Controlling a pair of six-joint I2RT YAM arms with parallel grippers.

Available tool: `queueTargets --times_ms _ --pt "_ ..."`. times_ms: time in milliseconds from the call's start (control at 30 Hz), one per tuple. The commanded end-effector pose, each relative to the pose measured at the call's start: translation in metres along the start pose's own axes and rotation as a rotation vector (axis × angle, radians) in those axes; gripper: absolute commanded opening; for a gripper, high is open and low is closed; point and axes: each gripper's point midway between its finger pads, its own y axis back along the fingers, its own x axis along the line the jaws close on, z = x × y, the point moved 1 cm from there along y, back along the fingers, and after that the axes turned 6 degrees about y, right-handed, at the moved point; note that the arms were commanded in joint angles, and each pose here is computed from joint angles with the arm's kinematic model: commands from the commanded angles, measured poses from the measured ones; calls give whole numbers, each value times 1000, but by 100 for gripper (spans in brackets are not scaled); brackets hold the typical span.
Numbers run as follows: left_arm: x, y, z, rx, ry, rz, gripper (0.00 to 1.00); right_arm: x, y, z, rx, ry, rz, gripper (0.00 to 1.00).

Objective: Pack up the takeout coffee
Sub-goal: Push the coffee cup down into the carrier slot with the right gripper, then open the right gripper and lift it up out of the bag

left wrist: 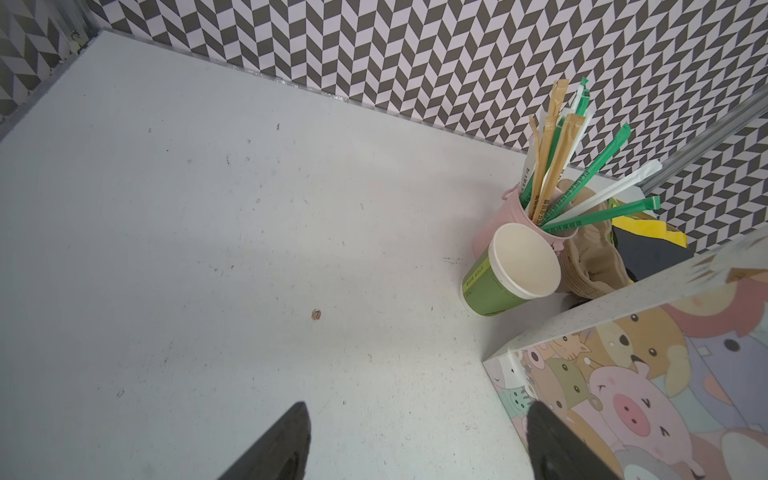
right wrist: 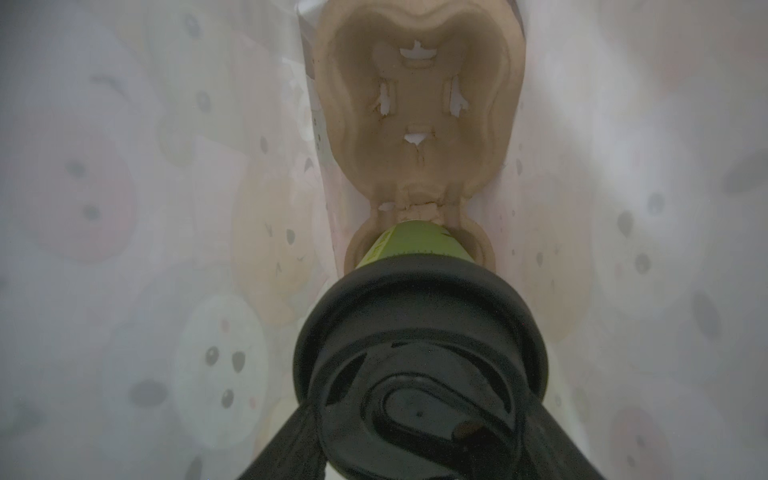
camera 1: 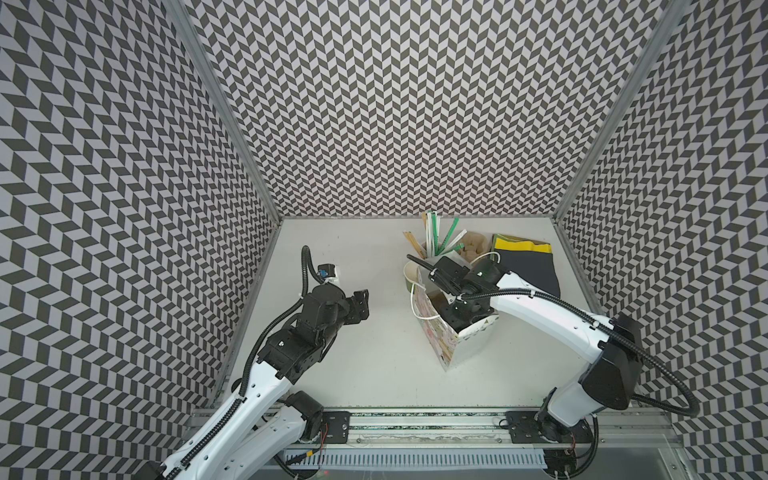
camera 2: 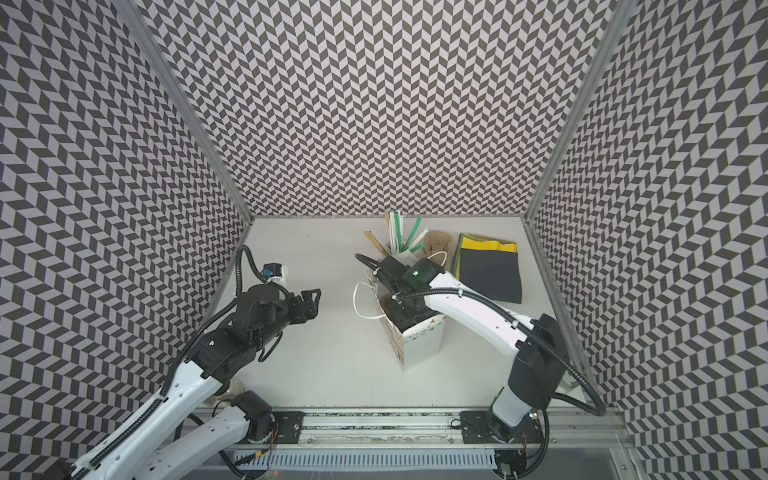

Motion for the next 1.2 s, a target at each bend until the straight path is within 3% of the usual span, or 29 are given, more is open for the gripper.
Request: queueTargets --times_ms 0,600,800,1167 --pt "1 2 1 -15 -5 6 82 -8 -28 -24 143 8 -69 0" --pt "1 3 1 -17 -5 3 82 -5 -20 -18 107 11 -59 0" --pt "1 2 1 -14 -7 3 82 -4 -9 -11 63 10 -50 31" --pt "1 0 -1 -5 -9 10 82 -8 19 7 -46 -2 -41 64"
